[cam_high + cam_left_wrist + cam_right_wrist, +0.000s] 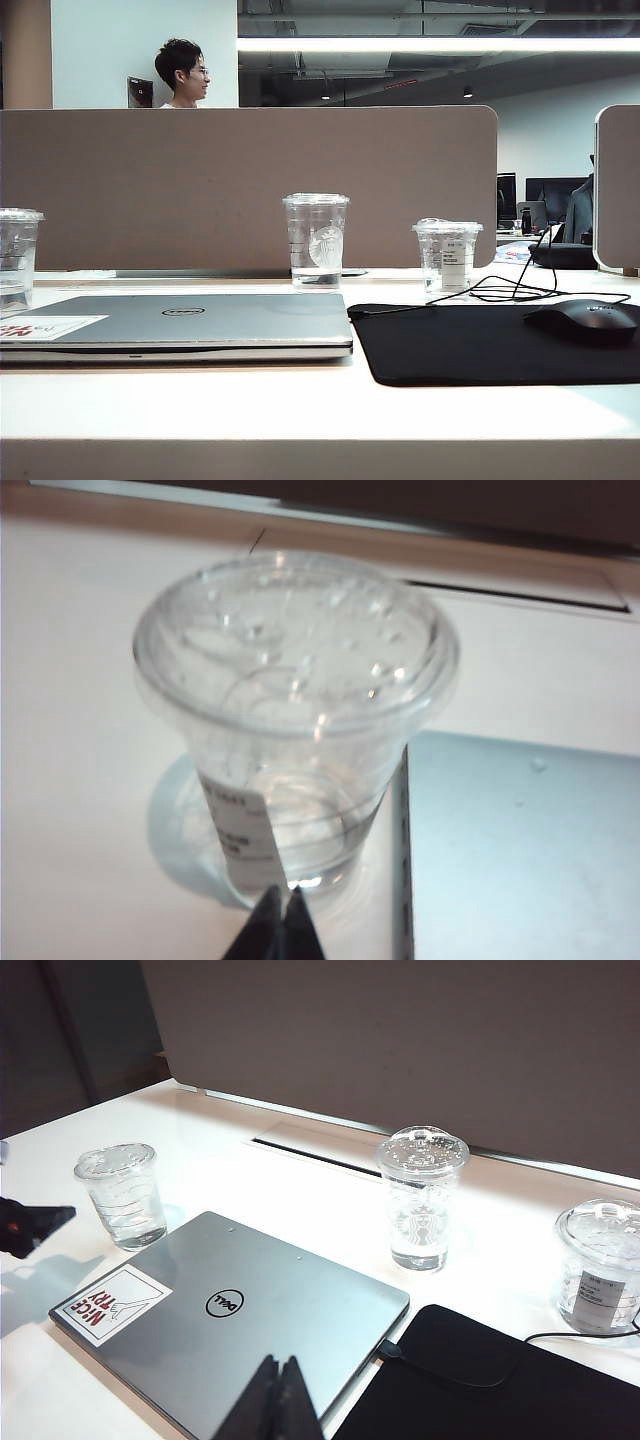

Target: Pick up the coffee cup on the left and place it on the left side of the laptop.

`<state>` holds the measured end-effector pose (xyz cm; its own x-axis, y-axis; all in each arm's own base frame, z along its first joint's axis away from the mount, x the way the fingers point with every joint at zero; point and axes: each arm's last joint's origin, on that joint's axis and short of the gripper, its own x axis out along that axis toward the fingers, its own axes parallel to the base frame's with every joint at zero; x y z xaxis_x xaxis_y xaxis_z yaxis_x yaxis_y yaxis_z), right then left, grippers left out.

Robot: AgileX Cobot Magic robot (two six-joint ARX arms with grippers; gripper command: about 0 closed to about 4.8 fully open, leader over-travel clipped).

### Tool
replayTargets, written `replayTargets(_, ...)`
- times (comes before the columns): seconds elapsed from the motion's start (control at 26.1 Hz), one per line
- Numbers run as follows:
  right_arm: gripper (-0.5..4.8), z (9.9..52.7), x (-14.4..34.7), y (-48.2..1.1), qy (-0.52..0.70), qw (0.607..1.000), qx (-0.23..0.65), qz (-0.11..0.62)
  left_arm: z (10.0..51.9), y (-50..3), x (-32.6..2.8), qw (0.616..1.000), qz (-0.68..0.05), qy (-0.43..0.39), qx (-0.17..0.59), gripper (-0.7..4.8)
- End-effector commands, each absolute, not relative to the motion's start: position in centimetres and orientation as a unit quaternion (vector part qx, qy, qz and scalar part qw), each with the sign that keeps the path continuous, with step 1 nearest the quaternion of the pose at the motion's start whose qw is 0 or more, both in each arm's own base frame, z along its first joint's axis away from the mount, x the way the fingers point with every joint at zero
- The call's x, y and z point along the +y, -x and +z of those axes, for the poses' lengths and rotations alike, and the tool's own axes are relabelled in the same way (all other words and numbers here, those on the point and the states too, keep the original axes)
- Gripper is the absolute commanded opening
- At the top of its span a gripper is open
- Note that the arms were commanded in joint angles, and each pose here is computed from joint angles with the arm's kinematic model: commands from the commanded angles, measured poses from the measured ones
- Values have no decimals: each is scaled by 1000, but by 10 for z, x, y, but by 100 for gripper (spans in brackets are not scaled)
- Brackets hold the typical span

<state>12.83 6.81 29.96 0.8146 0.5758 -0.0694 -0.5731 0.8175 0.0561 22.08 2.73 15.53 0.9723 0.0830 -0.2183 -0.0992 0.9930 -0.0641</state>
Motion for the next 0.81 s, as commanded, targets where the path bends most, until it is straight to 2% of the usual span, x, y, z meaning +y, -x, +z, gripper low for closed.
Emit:
replayTargets(0.04, -2, 303, 68, -128, -18, 953, 27, 303, 166, -213, 26, 992, 45, 36, 108, -6)
replayTargets(0.35, -2, 303, 68, -128, -18, 953, 26, 301, 196, -185, 21, 994, 22, 41, 96, -6)
replayTargets(0.54, -2, 304, 67, -128, -18, 957, 25, 290, 212, -169, 20, 993, 34, 40, 107, -6)
replayTargets(0.81, -1, 303, 66, -129, -18, 964, 26, 263, 227, -147, 17, 996, 33, 46, 72, -6)
